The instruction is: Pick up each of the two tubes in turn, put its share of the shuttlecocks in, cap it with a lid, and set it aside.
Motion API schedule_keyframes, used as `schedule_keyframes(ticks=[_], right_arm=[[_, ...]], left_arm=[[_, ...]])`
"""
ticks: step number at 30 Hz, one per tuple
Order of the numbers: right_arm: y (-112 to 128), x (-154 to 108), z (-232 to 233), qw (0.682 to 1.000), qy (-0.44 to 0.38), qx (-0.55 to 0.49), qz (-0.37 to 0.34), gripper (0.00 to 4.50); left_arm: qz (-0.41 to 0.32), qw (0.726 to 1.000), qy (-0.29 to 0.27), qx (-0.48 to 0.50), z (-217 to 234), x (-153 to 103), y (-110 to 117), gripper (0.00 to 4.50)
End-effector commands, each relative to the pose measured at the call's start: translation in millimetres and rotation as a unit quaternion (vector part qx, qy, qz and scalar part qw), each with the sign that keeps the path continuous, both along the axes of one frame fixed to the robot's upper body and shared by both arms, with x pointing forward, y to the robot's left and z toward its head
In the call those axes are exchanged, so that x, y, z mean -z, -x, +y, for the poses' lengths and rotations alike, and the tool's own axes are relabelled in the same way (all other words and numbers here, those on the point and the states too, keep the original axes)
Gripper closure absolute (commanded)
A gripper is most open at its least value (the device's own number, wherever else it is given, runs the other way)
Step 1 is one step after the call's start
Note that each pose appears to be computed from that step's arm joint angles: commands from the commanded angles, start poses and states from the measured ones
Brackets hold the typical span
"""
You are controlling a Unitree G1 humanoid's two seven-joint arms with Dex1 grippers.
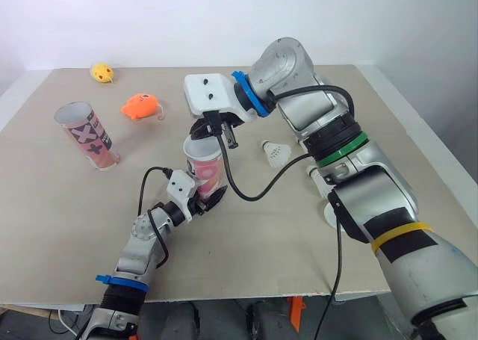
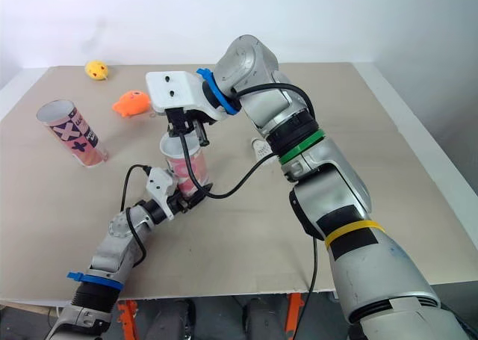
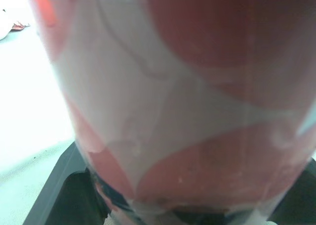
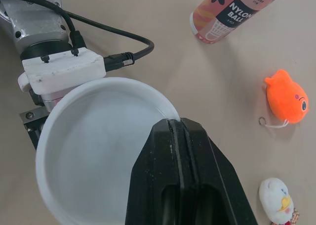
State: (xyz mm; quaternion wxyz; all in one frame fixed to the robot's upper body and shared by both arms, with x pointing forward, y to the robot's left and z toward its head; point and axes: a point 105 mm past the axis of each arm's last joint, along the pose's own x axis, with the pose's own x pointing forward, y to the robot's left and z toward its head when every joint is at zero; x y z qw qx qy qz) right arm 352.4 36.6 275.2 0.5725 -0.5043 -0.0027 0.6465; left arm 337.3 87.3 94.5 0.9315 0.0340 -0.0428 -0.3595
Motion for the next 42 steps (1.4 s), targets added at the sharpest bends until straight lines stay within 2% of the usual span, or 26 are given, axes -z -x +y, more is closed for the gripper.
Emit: schedule_keyframes(ticks=[1, 12, 13, 14, 21, 22, 29, 38, 42], right_arm=[[5, -11, 6, 1.000, -0.011, -0.016, -0.017, 4.45], [5, -12, 7, 1.000, -0.015, -0.019, -0.020, 4.45], [5, -12, 7, 0.999, -0.015, -0.020, -0.020, 3.80], [5, -12, 7, 0.999, -0.015, -0.021, -0.021, 3.53], [6, -11, 9, 0.999, -0.017, -0.025, -0.022, 0.31], [6, -12, 10, 0.999, -0.018, -0.026, -0.023, 0.04], [7, -20, 13, 0.999, -0.035, -0.027, -0.030, 0.04], [9, -55, 9, 0.995, -0.076, -0.027, -0.058, 0.04], [11, -62, 6, 0.994, -0.078, -0.031, -0.064, 0.04]], left_arm=[[0.043, 0.999, -0.014, 0.000, -2, 24, 2, 1.32], [0.043, 0.999, -0.014, 0.003, -3, 24, 2, 1.32], [0.043, 0.999, -0.015, 0.003, -2, 24, 2, 1.32], [0.043, 0.999, -0.015, 0.003, -2, 24, 2, 1.32], [0.043, 0.999, -0.015, 0.003, -2, 24, 3, 1.32], [0.043, 0.999, -0.015, 0.003, -2, 23, 3, 1.32], [0.043, 0.999, -0.015, 0.003, -2, 24, 3, 1.32], [0.043, 0.999, -0.015, 0.003, -2, 24, 3, 1.32], [0.043, 0.999, -0.014, 0.004, -3, 24, 3, 1.32]])
